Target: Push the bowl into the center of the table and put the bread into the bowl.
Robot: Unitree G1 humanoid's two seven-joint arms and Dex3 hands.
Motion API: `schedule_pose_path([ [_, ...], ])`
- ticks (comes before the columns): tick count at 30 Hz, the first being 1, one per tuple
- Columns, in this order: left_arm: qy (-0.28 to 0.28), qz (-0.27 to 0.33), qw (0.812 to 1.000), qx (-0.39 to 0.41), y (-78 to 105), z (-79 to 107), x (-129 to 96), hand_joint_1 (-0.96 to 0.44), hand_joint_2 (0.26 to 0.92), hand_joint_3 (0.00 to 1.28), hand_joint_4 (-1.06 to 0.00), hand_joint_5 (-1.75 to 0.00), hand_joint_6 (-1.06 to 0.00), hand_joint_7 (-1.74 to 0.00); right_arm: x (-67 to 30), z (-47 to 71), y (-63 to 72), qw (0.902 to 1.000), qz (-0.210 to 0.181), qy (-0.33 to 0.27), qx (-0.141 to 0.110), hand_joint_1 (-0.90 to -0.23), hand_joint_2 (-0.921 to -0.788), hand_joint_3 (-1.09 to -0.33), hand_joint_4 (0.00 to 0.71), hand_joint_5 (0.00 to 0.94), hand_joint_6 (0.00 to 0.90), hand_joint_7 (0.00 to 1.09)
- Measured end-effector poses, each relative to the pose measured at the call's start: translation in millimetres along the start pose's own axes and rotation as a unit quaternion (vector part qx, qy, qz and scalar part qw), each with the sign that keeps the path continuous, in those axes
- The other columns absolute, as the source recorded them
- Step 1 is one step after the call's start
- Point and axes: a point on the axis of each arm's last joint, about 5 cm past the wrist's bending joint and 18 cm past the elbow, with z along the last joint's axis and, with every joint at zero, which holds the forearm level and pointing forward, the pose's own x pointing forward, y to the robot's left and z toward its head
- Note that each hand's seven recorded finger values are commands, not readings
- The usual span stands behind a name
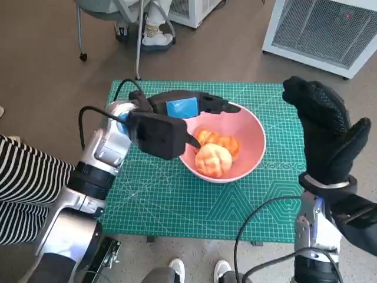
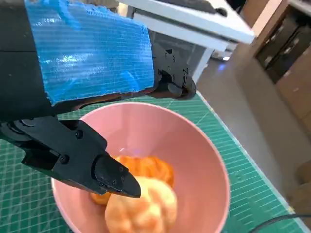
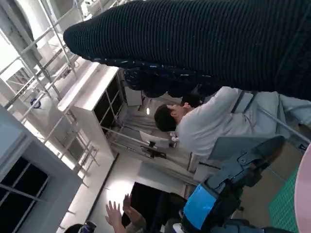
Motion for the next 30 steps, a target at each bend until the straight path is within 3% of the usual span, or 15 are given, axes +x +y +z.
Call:
schedule_pose_path([
  [9,-0.072,0.051,0.994,-0.068,8.9,-11.2,-15.2,-0.34,0.761,0.01,0.00,0.00,-0.04,0.00,1.4,2.0,-3.4,1.0000,-0.001,-0.002,-0.010,-0.705,-0.921,-0.729,0.211,0.005,0.087,0.42],
  [13,-0.120,0.091,0.980,-0.127,10.1,-17.6,-21.7,-0.44,0.805,0.02,0.00,0.00,-0.02,0.00,3.8,3.0,-4.2,0.9999,-0.002,-0.002,-0.015,-0.700,-0.921,-0.737,0.212,0.005,0.088,0.42],
  [17,-0.186,0.156,0.949,-0.201,2.0,-22.4,-23.3,-0.53,0.887,0.06,0.00,0.00,-0.04,-0.02,8.4,4.5,-4.0,0.9997,0.001,-0.005,-0.025,-0.691,-0.921,-0.738,0.214,0.005,0.088,0.42],
  [22,-0.264,0.251,0.888,-0.282,-22.8,-18.5,-16.2,-0.58,0.915,0.18,-0.02,-0.01,-0.08,-0.05,18.4,7.0,-1.9,0.9995,0.005,-0.017,-0.027,-0.687,-0.921,-0.738,0.216,0.006,0.088,0.42],
  [23,-0.272,0.262,0.878,-0.293,-27.5,-17.5,-14.3,-0.59,0.917,0.20,-0.02,-0.01,-0.05,-0.14,20.6,7.5,-1.4,0.9994,0.007,-0.019,-0.026,-0.687,-0.921,-0.738,0.217,0.006,0.089,0.42],
  [30,-0.287,0.313,0.848,-0.317,-45.4,-12.8,-13.5,-0.59,0.906,0.22,-0.04,-0.03,0.00,-0.31,30.1,8.1,0.9,0.9992,0.014,-0.028,-0.024,-0.694,-0.921,-0.740,0.211,0.002,0.093,0.42],
])
